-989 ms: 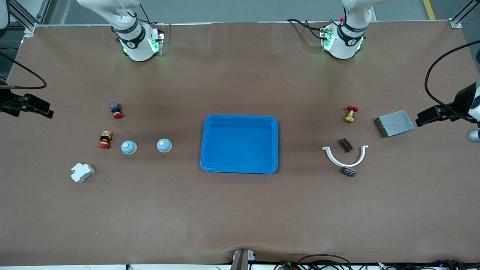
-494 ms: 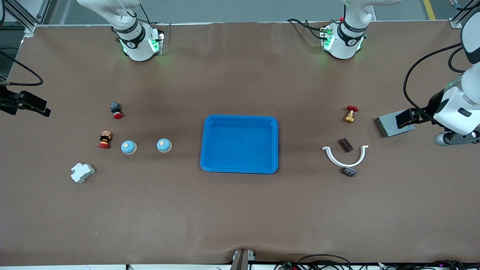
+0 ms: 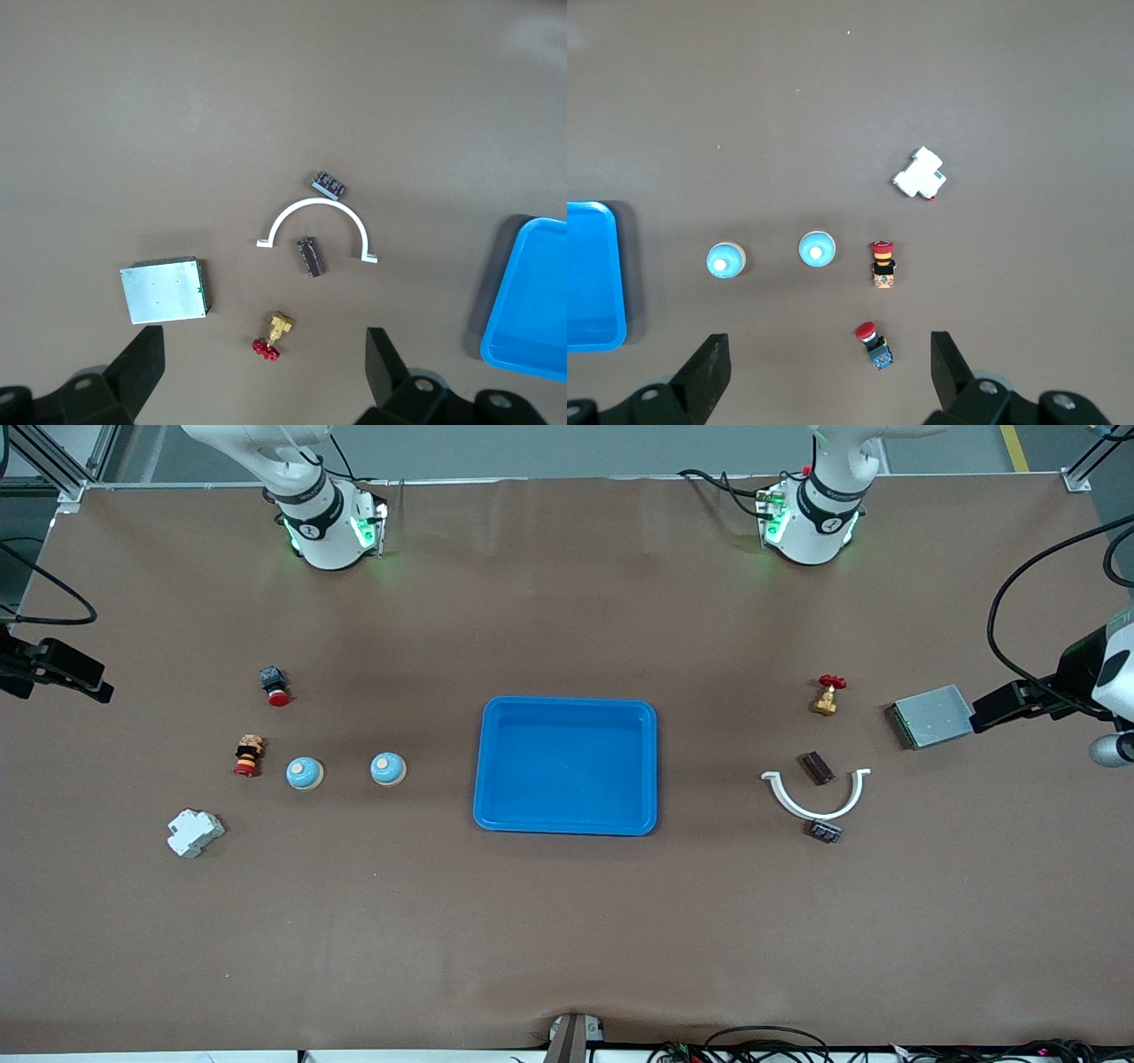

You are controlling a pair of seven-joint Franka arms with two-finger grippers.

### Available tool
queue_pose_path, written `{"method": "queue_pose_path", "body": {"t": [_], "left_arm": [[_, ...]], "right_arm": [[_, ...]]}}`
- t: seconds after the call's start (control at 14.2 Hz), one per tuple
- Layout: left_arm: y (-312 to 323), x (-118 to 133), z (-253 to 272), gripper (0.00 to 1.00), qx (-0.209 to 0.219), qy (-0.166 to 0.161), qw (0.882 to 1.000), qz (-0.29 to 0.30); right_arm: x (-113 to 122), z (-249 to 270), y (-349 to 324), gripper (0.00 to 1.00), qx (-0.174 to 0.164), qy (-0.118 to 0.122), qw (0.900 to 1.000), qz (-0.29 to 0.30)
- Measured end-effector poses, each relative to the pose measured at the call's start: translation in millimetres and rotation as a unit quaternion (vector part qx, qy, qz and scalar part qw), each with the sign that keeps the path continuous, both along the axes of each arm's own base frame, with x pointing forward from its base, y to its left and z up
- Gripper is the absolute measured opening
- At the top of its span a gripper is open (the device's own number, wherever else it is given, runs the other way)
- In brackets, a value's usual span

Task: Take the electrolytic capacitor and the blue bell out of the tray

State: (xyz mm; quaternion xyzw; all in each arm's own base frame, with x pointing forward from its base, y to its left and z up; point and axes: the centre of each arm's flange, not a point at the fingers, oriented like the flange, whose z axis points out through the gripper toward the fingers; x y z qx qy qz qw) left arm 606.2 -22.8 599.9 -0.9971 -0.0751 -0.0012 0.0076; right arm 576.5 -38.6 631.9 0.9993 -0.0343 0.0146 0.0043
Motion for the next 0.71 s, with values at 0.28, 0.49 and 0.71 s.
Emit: {"method": "queue_pose_path", "body": {"t": [0.28,0.49,0.71], "left_arm": [[-5.8,-13.0,1.9,1.0,-0.001,-0.002,1.0,-0.006],[-5.8,-12.9,-0.4,1.0,-0.001,-0.002,1.0,-0.011],[-5.3,-12.4,0.0,1.0,-0.002,-0.004,0.999,-0.049]], "right_arm": [[-8.2,3.8,-0.3,1.0,0.001,-0.001,1.0,0.0],[-9.0,4.3,-2.4,1.0,0.001,-0.002,1.0,-0.002],[-8.8,4.6,-3.3,1.0,0.0,-0.003,1.0,-0.003]]}}
